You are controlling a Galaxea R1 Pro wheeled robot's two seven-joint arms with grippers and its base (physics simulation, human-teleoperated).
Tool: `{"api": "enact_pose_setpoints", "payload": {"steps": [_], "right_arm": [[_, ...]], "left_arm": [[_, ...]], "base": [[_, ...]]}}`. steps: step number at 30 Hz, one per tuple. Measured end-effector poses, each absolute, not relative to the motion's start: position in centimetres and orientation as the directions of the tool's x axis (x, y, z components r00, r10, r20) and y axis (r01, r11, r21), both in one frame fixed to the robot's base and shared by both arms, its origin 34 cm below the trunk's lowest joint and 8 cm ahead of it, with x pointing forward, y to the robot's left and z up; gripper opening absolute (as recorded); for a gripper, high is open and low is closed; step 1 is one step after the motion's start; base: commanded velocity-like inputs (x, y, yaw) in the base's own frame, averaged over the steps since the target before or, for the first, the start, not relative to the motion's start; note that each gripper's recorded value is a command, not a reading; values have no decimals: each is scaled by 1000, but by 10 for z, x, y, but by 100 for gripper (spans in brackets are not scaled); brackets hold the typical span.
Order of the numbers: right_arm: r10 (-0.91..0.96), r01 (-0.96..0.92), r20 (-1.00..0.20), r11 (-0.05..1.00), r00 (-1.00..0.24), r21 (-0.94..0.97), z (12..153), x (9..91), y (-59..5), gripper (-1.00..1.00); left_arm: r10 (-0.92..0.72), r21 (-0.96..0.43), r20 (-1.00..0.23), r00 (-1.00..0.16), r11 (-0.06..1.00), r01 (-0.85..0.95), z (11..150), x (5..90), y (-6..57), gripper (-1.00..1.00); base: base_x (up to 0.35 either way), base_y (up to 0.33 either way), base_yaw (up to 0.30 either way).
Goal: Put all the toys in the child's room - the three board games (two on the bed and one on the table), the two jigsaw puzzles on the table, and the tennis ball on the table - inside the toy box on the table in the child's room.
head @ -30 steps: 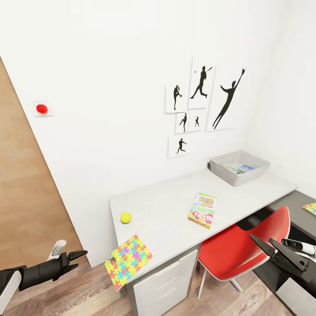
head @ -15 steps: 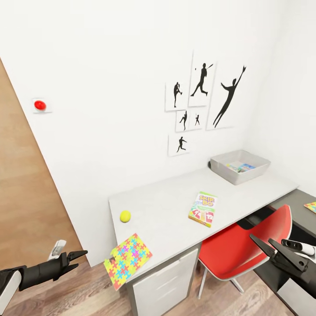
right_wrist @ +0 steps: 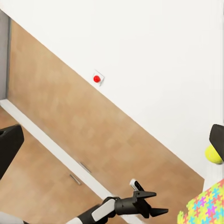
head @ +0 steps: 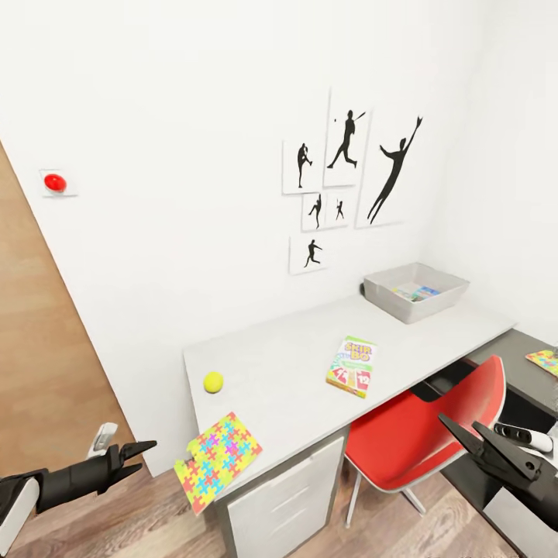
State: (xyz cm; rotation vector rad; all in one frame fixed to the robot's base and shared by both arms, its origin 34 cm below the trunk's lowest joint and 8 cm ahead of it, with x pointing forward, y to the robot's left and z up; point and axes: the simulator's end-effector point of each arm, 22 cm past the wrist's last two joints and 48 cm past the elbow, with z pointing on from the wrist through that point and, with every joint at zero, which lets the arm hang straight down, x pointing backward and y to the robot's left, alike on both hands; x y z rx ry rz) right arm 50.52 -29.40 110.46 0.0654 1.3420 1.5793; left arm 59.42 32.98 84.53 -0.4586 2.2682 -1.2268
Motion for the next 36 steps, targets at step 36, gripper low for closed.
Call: {"api": "enact_pose_setpoints", "payload": {"steps": [36], "right_arm": [[695,-643,-539,143,-477,753,1107,504,-293,100]], "left_arm": [[-514,-856,-284,-809,516,-27,853,595,323,100]], "base": [[-43,0,-30]]}}
